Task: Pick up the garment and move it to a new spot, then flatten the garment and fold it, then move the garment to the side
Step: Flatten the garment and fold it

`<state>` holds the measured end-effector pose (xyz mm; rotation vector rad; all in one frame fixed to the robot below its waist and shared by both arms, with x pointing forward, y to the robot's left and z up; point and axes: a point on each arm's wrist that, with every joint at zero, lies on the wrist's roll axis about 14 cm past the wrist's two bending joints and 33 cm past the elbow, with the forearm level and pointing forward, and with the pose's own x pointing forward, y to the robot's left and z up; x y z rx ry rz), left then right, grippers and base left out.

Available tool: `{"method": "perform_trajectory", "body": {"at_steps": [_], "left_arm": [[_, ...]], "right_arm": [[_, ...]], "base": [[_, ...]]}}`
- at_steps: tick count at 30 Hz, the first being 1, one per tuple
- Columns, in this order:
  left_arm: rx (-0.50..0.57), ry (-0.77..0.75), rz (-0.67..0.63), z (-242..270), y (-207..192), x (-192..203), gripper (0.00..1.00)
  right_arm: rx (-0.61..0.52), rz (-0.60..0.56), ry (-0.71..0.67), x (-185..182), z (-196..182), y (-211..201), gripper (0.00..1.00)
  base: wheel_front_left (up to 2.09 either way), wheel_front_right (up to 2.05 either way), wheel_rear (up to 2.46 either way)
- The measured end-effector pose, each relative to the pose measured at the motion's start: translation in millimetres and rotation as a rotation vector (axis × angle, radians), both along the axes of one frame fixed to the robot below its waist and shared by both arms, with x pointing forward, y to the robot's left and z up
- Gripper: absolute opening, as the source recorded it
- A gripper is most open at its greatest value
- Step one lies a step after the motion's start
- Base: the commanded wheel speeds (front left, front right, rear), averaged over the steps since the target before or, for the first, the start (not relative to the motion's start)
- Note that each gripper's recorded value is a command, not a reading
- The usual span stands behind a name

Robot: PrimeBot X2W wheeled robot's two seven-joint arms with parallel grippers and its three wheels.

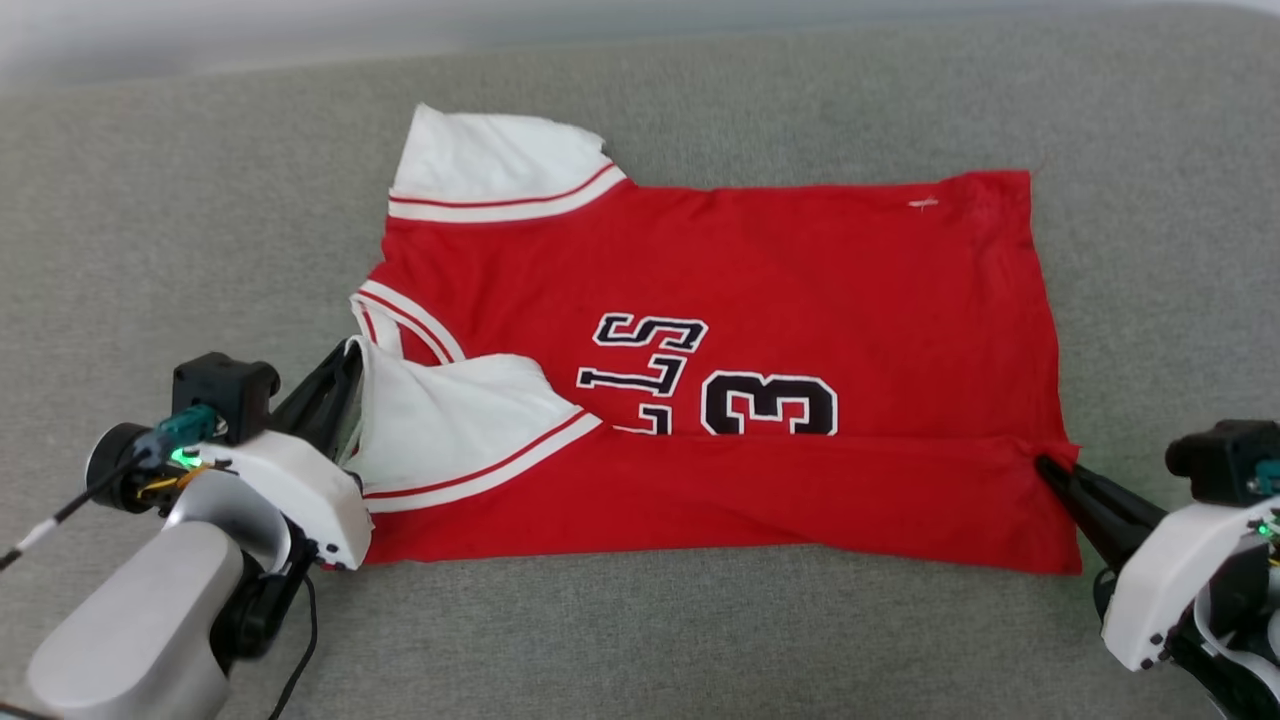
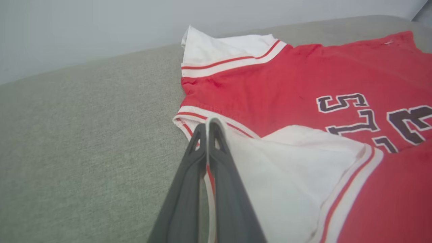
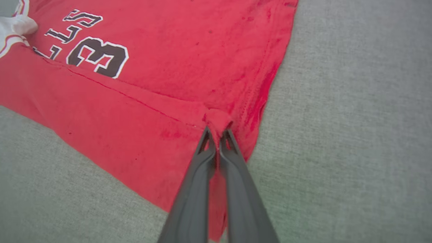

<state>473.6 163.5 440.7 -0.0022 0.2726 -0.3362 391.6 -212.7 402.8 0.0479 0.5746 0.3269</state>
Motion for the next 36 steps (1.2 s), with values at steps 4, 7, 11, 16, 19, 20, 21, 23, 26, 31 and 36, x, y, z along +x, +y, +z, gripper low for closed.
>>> {"method": "perform_trajectory", "body": {"at_steps": [4,7,11,16,19,20,21,23,26,31,36], "left_arm": [[0.029,0.092,-0.011,-36,3,6,0.00],[0.035,0.149,-0.029,-58,0,5,0.00],[0.031,0.154,-0.031,-62,1,6,0.00],[0.045,0.105,-0.027,-46,8,9,1.00],[0.061,0.051,-0.027,-24,16,14,1.00],[0.069,0.042,-0.029,-16,19,16,1.00],[0.068,0.052,-0.030,-10,20,17,1.00],[0.047,0.060,-0.028,4,20,18,1.00],[0.101,0.104,-0.059,22,27,20,1.00],[0.160,0.241,-0.126,37,27,15,1.00],[0.198,0.480,-0.208,24,15,-7,1.00]], "right_arm": [[-0.038,-0.005,0.048,6,-20,-6,0.00],[-0.049,-0.012,0.071,9,-29,-8,0.00],[-0.036,-0.013,0.064,10,-30,-6,0.00],[-0.026,-0.014,0.010,13,-16,-6,1.00],[-0.006,-0.012,-0.045,16,0,-2,1.00],[-0.001,-0.010,-0.063,17,5,-1,1.00],[0.002,-0.009,-0.077,17,10,-1,1.00],[0.001,0.000,-0.103,17,19,1,1.00],[0.000,0.015,-0.140,19,30,4,1.00],[-0.004,0.026,-0.159,20,38,8,1.00],[-0.010,0.028,-0.162,22,42,10,1.00]], "base": [[0.00,0.00,0.00],[0.00,0.00,0.00],[0.00,0.00,0.00],[0.00,0.00,0.00],[0.00,0.00,0.00],[0.00,0.00,0.00],[0.00,0.00,0.00],[0.00,0.00,0.00],[0.00,0.00,0.00],[0.00,0.00,0.00],[0.00,0.00,0.00]]}}
